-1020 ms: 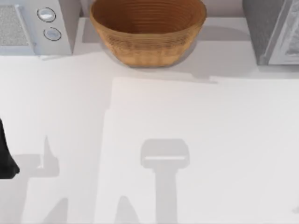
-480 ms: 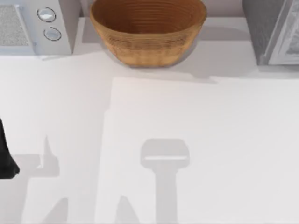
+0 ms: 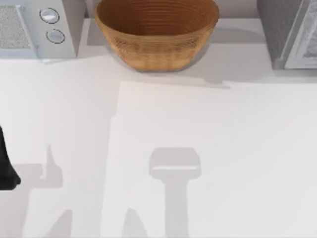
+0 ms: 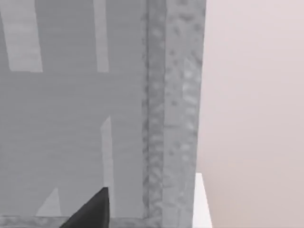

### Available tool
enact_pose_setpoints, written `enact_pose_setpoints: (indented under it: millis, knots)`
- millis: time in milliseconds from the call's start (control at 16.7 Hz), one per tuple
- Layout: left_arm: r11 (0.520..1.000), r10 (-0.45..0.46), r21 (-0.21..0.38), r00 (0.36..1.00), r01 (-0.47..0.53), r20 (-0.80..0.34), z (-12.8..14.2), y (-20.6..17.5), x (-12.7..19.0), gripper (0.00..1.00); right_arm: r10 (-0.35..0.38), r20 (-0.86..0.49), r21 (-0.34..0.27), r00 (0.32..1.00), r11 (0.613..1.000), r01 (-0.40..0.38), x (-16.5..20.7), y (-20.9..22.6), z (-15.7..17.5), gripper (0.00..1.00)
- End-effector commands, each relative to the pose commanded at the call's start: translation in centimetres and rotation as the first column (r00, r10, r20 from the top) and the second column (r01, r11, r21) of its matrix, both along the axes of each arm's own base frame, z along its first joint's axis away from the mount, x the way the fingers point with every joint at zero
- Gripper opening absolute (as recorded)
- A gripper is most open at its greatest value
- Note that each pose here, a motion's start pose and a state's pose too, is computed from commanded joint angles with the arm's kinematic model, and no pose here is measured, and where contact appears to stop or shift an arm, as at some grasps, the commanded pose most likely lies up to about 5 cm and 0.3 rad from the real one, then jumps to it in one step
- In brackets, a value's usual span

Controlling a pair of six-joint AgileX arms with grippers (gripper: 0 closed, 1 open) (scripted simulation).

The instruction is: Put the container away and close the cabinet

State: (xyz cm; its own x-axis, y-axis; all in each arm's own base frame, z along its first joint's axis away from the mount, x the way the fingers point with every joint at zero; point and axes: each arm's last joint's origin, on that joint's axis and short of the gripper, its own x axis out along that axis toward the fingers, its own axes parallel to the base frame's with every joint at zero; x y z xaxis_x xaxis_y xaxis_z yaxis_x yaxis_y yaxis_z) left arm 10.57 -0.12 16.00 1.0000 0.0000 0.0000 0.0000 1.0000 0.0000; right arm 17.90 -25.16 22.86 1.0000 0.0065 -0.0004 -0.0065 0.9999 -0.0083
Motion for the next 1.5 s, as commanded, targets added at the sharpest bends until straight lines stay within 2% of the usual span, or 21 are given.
enact_pose_setpoints:
  millis: [360,600,780,1020,1500]
  knots:
    - [1.000,0.000,0.000,1.000,0.000,0.000,0.0,0.0,0.0,1.00,-0.002,-0.018,0.026,1.000,1.000,0.003,1.0,-2.2,12.2,1.00]
    - [1.000,0.000,0.000,1.000,0.000,0.000,0.0,0.0,0.0,1.00,-0.002,-0.024,0.039,1.000,0.999,0.003,-0.1,0.1,20.6,1.00]
    - [1.000,0.000,0.000,1.000,0.000,0.000,0.0,0.0,0.0,1.00,-0.001,-0.019,0.031,1.000,1.000,0.002,-1.3,2.8,25.2,1.00]
    - [1.000,0.000,0.000,1.000,0.000,0.000,0.0,0.0,0.0,1.00,-0.001,-0.007,0.011,1.000,1.000,0.001,-2.5,5.1,28.0,1.00]
    - [1.000,0.000,0.000,1.000,0.000,0.000,0.0,0.0,0.0,1.00,-0.007,-0.004,0.021,1.000,1.000,0.007,-1.4,5.9,28.1,1.00]
